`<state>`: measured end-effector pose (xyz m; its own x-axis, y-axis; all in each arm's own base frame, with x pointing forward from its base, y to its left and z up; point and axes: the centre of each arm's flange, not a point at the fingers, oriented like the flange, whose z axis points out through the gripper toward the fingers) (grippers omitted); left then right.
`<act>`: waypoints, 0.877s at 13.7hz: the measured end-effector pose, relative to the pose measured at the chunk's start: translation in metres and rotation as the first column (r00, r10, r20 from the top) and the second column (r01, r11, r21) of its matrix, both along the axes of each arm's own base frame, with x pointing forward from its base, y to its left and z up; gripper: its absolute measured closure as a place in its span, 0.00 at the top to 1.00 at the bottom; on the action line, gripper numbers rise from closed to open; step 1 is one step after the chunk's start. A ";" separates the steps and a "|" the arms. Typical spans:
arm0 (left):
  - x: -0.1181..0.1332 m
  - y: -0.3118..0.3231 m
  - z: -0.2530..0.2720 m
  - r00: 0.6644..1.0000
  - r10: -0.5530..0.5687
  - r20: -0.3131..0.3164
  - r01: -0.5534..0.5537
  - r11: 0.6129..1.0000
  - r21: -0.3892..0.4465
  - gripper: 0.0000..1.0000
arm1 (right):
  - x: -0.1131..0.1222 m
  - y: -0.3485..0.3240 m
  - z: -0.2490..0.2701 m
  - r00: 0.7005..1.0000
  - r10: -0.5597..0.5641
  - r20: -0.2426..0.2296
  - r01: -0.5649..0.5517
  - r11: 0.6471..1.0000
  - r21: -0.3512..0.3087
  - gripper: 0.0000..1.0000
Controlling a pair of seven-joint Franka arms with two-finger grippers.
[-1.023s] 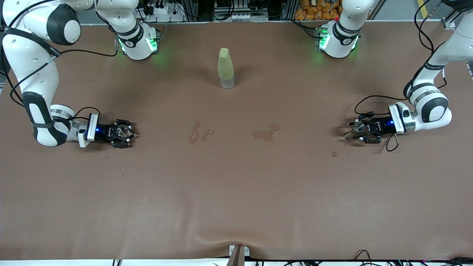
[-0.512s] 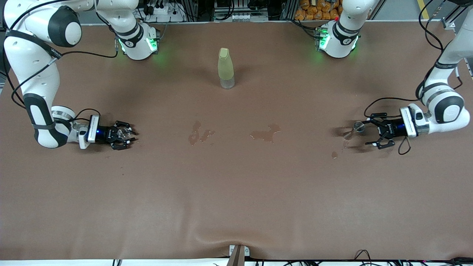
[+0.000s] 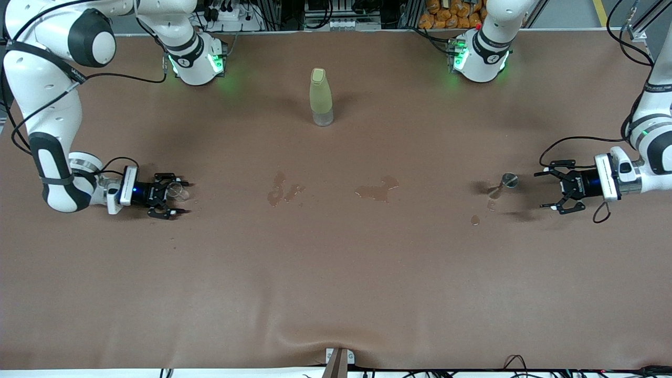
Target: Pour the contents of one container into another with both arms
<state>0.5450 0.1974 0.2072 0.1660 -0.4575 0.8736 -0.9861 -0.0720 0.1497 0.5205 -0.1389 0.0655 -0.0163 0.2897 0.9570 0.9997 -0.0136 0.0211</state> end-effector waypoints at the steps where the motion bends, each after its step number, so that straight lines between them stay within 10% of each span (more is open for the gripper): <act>1: 0.003 0.003 0.005 1.000 -0.004 -0.007 0.005 1.000 0.021 1.00 | 0.004 -0.008 0.004 1.000 -0.008 0.003 0.008 1.000 -0.015 1.00; 7: 0.019 0.014 0.051 0.999 -0.029 -0.043 0.035 0.985 0.169 1.00 | 0.022 -0.053 0.048 0.997 -0.048 -0.063 0.038 0.988 -0.150 1.00; 12: 0.029 0.020 0.102 0.978 0.019 -0.208 0.062 0.924 0.377 1.00 | 0.045 -0.062 0.166 0.911 -0.193 -0.364 0.064 0.939 -0.337 1.00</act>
